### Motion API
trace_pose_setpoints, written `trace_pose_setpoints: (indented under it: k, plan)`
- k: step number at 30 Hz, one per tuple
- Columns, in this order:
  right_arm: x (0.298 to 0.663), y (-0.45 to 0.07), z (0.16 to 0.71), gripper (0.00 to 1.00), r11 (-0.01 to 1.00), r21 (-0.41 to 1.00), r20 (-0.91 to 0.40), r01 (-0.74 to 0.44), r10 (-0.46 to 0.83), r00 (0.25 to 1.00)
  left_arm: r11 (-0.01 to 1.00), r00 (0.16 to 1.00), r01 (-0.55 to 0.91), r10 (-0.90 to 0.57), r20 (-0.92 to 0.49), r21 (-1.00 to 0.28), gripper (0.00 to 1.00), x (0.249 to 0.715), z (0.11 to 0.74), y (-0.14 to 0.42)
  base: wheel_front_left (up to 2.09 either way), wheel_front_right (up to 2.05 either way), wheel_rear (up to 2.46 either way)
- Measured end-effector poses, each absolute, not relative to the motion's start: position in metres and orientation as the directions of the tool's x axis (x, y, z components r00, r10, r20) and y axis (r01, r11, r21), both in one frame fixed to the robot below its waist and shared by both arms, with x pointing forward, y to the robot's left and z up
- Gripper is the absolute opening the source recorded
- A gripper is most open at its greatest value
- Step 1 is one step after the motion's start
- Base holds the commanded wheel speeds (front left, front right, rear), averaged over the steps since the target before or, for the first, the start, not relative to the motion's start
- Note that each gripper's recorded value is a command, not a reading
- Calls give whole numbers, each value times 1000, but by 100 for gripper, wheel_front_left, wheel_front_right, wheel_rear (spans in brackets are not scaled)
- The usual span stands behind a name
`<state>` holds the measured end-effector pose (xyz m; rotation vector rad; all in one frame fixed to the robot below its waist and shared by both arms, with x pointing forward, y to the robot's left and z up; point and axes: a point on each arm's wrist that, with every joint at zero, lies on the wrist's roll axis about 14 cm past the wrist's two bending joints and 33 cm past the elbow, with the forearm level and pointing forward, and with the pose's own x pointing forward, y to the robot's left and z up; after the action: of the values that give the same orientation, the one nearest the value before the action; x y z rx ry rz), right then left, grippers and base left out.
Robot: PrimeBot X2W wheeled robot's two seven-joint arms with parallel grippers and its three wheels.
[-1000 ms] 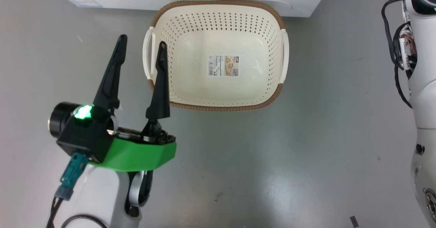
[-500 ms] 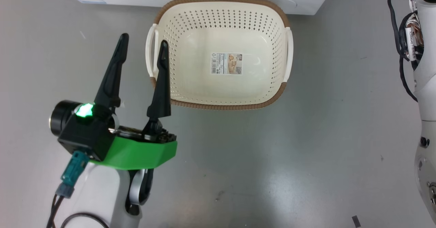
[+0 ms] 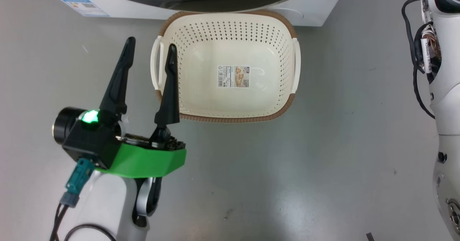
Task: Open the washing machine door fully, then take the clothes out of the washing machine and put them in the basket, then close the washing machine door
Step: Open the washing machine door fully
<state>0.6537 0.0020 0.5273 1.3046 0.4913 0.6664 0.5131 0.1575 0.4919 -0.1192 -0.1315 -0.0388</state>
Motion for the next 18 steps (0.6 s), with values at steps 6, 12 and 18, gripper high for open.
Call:
trace_pose_setpoints:
  k: [6, 12, 18]
  plan:
    - [647, 5, 528, 0, 137, 976, 24, -169, 706, 708, 992, 989, 47, -30, 143, -115, 100, 511, 497, 158, 0, 0, 0]
    - [637, 10, 530, 0, 141, 976, 14, -168, 725, 689, 992, 987, 47, -29, 160, -114, 100, 509, 507, 159, 0, 0, 0]
    - [625, 12, 533, 0, 147, 975, 6, -167, 733, 680, 992, 985, 45, -25, 171, -116, 100, 503, 514, 159, 0, 0, 0]
